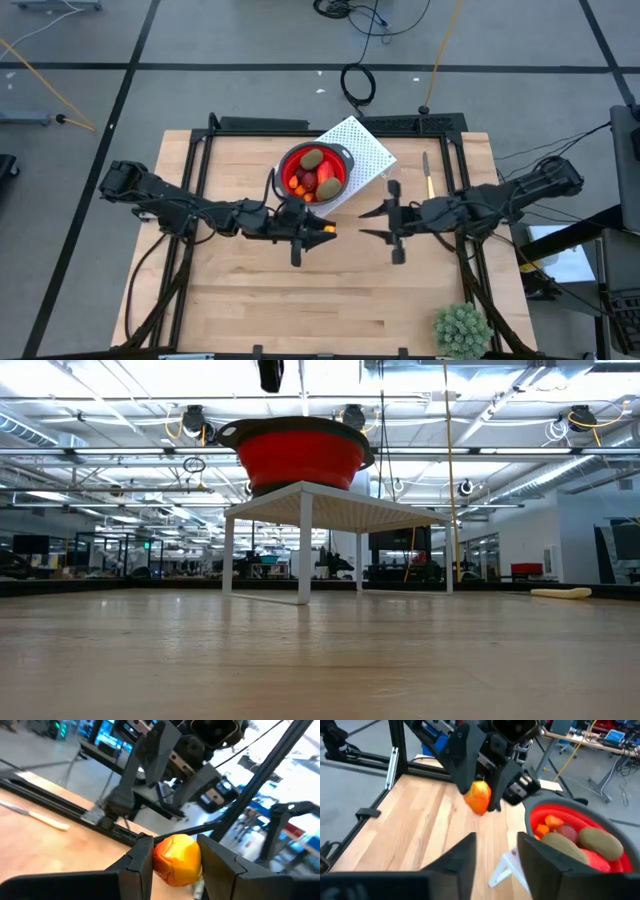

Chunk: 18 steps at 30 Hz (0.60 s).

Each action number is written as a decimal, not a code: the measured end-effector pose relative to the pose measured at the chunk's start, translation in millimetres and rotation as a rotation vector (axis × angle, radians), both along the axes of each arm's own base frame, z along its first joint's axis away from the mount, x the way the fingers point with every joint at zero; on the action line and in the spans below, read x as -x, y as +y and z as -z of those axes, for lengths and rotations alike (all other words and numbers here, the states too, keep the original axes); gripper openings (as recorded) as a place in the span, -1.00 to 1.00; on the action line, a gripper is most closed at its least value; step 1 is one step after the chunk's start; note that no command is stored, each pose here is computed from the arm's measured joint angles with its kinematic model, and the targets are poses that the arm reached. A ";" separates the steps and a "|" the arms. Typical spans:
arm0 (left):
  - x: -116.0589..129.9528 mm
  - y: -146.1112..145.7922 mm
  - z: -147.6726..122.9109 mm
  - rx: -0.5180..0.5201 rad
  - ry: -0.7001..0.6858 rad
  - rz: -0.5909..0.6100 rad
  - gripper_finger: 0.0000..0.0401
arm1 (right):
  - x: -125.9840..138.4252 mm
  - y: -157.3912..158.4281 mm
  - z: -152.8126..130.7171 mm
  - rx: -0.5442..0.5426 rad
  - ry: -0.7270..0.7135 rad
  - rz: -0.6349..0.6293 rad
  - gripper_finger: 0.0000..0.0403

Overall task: Pick & Place Fruit
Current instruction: Put the pear into the red strainer bowl on the shelf

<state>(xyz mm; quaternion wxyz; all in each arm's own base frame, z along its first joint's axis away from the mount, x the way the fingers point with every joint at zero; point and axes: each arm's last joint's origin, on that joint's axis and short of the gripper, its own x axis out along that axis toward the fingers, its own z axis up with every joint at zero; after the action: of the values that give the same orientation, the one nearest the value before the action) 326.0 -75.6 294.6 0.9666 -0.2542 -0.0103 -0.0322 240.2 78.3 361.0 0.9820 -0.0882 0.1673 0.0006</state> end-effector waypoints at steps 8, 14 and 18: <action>-0.2 2.7 0.2 -0.186 -0.001 -0.085 -0.37 | 30.4 -8.7 0.6 -0.017 0.004 -0.089 -0.90; -0.3 6.6 0.2 -0.331 0.012 -0.177 -0.37 | 56.1 -16.9 14.3 -0.104 -0.072 -0.118 -0.94; -1.7 15.1 0.3 -0.398 0.027 -0.236 -0.37 | 73.9 -21.6 24.5 -0.154 -0.149 -0.178 -0.99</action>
<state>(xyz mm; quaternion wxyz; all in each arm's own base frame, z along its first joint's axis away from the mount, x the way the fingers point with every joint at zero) 327.7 -60.5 294.2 0.9948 -0.0562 -0.0205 0.0828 166.3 56.7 336.5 0.9916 -0.0266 0.0847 0.0942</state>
